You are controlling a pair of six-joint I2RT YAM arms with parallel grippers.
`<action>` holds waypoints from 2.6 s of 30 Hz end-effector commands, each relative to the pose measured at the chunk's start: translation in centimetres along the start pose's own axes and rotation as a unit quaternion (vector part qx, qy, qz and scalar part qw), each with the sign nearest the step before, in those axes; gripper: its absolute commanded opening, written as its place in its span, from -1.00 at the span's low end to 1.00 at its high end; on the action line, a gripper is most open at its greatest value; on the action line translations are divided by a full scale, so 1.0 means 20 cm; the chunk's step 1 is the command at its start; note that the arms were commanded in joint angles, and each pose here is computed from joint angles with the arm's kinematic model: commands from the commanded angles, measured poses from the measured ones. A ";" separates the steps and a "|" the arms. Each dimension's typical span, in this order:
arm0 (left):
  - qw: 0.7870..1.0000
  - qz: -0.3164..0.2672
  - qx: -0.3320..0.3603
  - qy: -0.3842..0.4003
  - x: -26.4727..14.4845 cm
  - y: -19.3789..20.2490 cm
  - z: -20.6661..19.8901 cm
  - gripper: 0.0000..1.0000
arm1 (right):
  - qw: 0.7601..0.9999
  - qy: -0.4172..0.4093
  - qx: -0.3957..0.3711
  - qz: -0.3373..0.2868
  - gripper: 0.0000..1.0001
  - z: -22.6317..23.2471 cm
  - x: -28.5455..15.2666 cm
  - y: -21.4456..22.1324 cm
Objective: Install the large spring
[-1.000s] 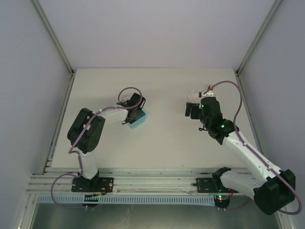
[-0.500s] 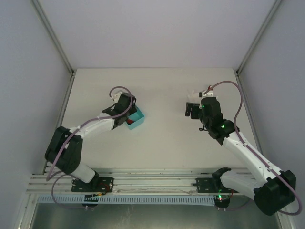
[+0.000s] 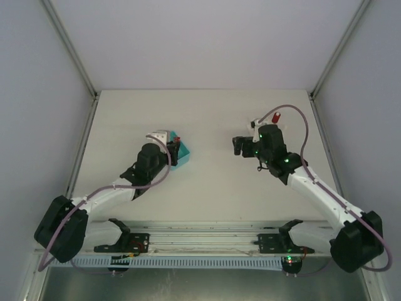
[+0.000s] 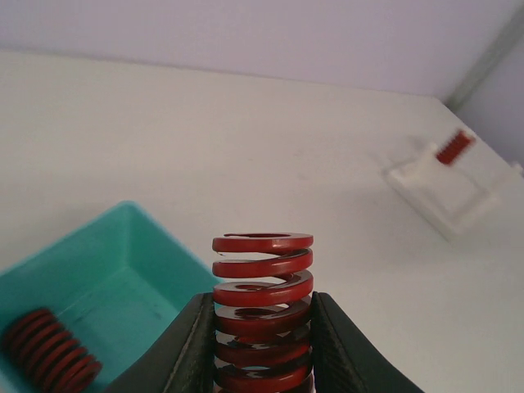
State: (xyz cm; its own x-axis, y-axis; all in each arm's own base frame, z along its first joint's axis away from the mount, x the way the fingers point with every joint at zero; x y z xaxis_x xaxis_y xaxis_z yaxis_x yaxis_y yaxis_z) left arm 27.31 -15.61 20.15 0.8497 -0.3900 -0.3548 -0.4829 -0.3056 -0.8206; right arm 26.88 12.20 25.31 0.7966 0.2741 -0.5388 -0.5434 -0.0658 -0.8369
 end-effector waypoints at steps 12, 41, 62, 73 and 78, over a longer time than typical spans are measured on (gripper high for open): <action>0.947 -0.145 0.249 0.144 -0.22 0.16 -0.21 -0.84 | 0.942 -0.318 -0.009 0.107 0.53 0.55 -0.02 -0.12; 0.927 -0.163 0.283 0.187 -0.30 0.25 -0.23 -0.86 | 0.903 -0.391 -0.019 0.177 -0.25 0.91 0.14 -0.02; 0.938 -0.155 0.280 0.134 -0.27 0.27 -0.17 0.99 | 0.973 -0.222 0.025 0.057 -1.00 0.59 0.15 -0.13; 0.957 -0.142 0.245 0.069 -0.21 0.26 -0.13 0.99 | 0.999 0.037 0.001 0.011 -1.00 0.08 0.16 -0.18; 0.959 -0.131 0.242 0.070 -0.19 0.26 -0.14 0.98 | 0.988 0.151 -0.012 0.011 -1.00 -0.14 0.18 -0.20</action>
State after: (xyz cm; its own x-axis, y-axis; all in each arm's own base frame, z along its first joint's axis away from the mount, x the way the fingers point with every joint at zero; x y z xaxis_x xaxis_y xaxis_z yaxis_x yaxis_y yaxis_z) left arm 20.34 -17.64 17.18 0.8643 -0.4942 -0.0934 -0.0743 0.0582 -0.9955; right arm 31.85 14.23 25.75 0.7842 0.1852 -0.5922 -0.5924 -0.0607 -0.8034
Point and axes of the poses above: each gripper's point midway between its finger pads, its own x axis out along the fingers, its own z axis along the line the jaws close on, y = z × x, the point moved 8 cm from there along -x, back along the fingers, and after that the axes turned 9 degrees about -x, right-handed, at the moved point
